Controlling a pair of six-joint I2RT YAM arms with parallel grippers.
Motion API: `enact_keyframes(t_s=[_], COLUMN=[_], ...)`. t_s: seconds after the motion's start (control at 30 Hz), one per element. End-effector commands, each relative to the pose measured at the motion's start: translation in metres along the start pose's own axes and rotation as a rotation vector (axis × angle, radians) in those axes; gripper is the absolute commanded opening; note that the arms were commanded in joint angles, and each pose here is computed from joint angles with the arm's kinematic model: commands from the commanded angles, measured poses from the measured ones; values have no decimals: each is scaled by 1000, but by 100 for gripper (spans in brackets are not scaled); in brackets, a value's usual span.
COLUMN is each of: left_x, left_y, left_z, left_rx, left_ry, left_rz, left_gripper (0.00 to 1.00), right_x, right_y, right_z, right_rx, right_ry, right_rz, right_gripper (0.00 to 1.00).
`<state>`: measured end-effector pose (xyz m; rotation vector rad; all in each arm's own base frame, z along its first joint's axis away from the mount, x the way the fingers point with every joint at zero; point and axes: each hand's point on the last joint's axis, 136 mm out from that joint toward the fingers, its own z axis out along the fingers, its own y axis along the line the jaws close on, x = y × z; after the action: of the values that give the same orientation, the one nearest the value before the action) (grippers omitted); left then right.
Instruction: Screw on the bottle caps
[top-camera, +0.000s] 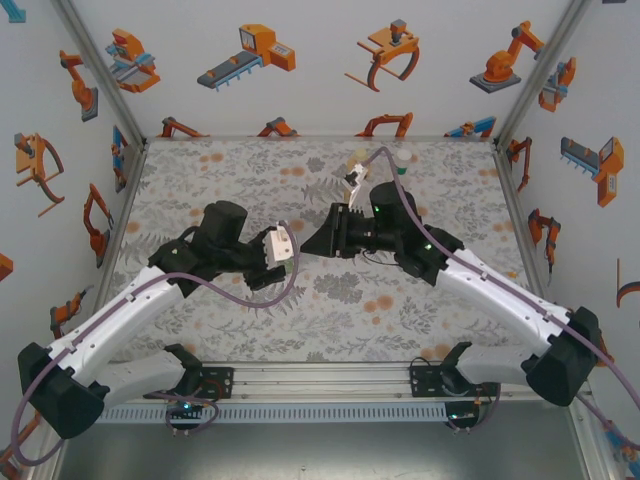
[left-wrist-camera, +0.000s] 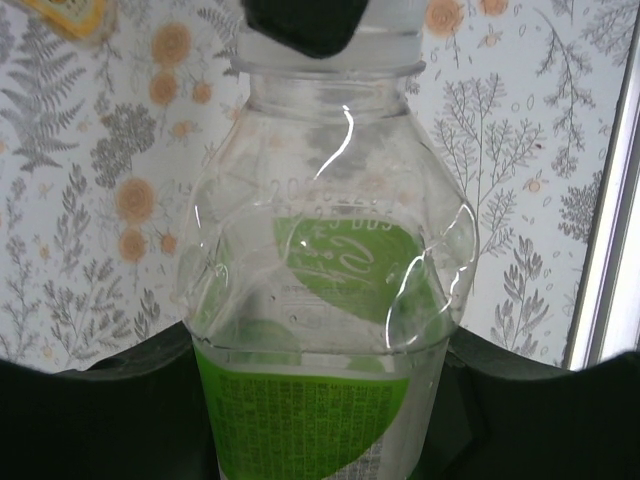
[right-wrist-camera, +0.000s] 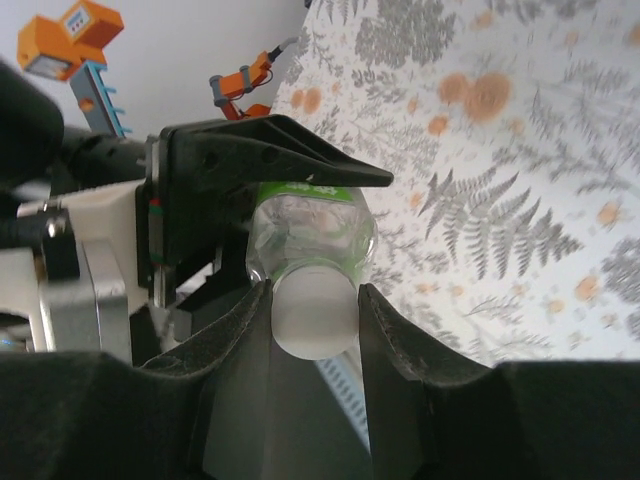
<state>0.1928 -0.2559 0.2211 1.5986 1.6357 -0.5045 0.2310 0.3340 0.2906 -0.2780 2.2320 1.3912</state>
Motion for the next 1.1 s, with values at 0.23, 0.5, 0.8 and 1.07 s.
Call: enact_keyframes(t_s=[0.23, 0.5, 0.8, 1.07], left_x=[-39, -40, -41, -45], left_y=[1, -2, -6, -14], left_z=[-10, -9, -10, -10], left_rx=[-7, 10, 30, 77], left_ry=[-154, -161, -171, -193], left_rz=[73, 76, 79, 83], left_gripper=[0, 0, 0, 0], right_x=[2, -24, -22, 26], right_y=[2, 20, 63, 85], right_z=[-6, -39, -66, -71], right_rx=[42, 75, -70, -327], right_ry=[22, -87, -136, -54], right_rz=[211, -70, -683, -1348], right_gripper=[0, 49, 56, 56])
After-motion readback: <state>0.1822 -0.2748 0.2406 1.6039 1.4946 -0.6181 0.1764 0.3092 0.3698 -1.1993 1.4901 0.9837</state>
